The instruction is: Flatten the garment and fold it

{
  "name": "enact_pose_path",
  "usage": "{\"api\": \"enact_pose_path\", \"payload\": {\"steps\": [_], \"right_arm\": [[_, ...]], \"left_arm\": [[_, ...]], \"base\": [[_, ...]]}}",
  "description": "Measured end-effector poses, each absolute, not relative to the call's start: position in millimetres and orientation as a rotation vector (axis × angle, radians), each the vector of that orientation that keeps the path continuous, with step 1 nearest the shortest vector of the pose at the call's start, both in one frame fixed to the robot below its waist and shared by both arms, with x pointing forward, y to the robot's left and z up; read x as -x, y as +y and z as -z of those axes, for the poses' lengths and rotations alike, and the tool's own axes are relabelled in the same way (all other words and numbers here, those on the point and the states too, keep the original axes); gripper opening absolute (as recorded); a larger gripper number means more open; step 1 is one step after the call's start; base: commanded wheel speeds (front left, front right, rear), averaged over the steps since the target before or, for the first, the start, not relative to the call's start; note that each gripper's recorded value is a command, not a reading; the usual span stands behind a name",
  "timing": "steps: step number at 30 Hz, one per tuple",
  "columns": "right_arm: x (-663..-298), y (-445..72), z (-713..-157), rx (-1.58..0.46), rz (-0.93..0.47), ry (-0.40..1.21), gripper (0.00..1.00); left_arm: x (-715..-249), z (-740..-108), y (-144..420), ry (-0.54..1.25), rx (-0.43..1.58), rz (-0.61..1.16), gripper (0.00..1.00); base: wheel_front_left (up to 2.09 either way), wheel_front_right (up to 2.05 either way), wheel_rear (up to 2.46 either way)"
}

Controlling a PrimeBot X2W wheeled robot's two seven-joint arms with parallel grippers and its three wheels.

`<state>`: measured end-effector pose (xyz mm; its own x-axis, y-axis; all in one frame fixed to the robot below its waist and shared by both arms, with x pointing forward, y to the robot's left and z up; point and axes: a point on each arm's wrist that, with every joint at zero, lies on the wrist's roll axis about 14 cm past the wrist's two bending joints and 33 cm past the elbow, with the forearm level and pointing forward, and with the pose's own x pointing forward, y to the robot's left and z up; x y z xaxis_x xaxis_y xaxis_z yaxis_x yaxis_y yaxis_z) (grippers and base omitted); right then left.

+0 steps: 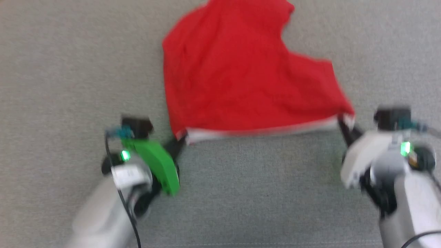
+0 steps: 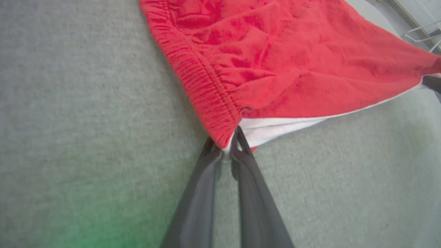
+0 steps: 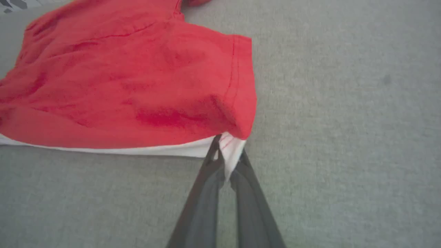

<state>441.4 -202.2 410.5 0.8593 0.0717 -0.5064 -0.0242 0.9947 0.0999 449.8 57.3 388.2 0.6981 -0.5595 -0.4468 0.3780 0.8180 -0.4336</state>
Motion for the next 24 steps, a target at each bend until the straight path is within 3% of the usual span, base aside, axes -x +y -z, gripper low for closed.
{"api": "enact_pose_path", "payload": {"steps": [10, 14, 18, 24], "right_arm": [[-324, -205, -377, -0.126, -0.003, 0.797, 0.0], [-296, -206, -379, -0.142, 0.012, 0.846, 0.0], [-311, -211, -408, -0.119, 0.019, 0.737, 0.0], [-372, -202, -450, -0.036, -0.037, 0.562, 0.0]], "left_arm": [[-355, -379, 62, 0.715, 0.329, 0.508, 0.0], [-323, -378, 67, 0.761, 0.326, 0.485, 0.0], [-318, -399, 62, 0.693, 0.346, 0.483, 0.0], [-344, -423, 49, 0.598, 0.375, 0.501, 0.0]], "base": [[0.0, 0.0, 0.0], [0.0, 0.0, 0.0], [0.0, 0.0, 0.0], [0.0, 0.0, 0.0]]}}
